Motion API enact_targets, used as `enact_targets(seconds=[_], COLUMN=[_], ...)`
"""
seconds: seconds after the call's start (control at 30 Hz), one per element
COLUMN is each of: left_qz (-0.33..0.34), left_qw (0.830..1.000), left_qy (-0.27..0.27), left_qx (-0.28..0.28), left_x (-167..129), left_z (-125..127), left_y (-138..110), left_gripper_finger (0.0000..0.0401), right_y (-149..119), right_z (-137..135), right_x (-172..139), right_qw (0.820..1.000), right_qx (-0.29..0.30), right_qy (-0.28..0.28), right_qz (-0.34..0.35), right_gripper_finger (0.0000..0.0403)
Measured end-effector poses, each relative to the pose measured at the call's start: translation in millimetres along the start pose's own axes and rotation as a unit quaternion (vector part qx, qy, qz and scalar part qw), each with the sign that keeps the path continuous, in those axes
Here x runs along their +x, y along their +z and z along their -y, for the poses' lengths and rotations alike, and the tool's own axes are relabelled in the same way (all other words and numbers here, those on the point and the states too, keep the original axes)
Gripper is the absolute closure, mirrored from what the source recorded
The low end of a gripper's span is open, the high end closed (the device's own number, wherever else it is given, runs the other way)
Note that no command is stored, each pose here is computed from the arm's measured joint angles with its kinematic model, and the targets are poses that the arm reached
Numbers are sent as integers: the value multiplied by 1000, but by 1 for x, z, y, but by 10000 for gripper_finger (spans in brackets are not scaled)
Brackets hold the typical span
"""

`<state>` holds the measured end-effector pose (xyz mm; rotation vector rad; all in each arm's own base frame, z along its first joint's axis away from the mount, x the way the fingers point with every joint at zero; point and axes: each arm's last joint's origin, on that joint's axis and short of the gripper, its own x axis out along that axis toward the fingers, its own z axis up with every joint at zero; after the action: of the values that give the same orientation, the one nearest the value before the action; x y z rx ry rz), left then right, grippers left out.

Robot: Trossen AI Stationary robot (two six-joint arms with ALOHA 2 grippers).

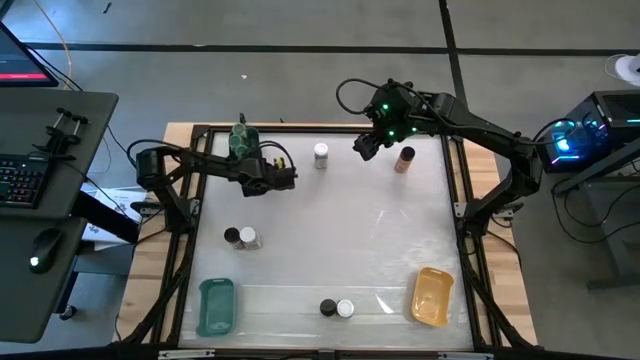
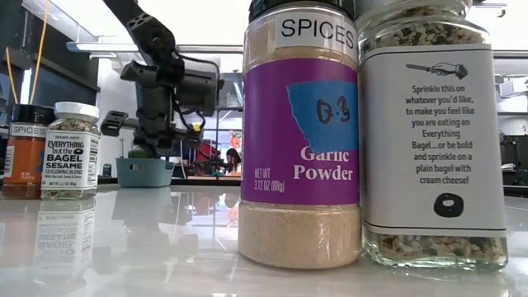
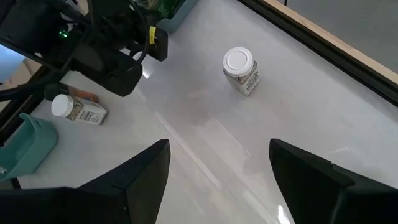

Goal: Sort spices by type
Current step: Put the green seasoning bottle into the blue bin, then put the middle left white seasoning bottle into the yellow bin

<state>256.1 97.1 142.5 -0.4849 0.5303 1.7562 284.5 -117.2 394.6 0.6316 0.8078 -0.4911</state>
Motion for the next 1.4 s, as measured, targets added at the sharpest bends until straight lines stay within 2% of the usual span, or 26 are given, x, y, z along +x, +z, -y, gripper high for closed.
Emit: enact_targets(seconds=[0.5, 0.93, 1.03, 1.17, 1.4], left_qz=[6, -15, -14, 37, 30], left_qw=[998, 1000, 999, 996, 995], left_qy=[35, -21, -44, -74, -77], left_qx=[43, -1, -4, 21, 52], left_x=[0, -13, -25, -42, -38], left_z=[-11, 3, 12, 21, 18], left_y=[-1, -6, 4, 33, 50], left_gripper_finger=[401, 401, 401, 401, 401], right_y=[0, 1, 3, 12, 21], right_z=[0, 0, -1, -6, -8], right_x=[0, 0, -1, -15, -30], right_qw=[1000, 1000, 1000, 998, 995], right_qx=[11, 8, 3, -37, -44], right_qy=[1, 2, 7, 21, 30], right_qz=[2, 4, 13, 52, 85], right_gripper_finger=[132, 132, 132, 132, 132])
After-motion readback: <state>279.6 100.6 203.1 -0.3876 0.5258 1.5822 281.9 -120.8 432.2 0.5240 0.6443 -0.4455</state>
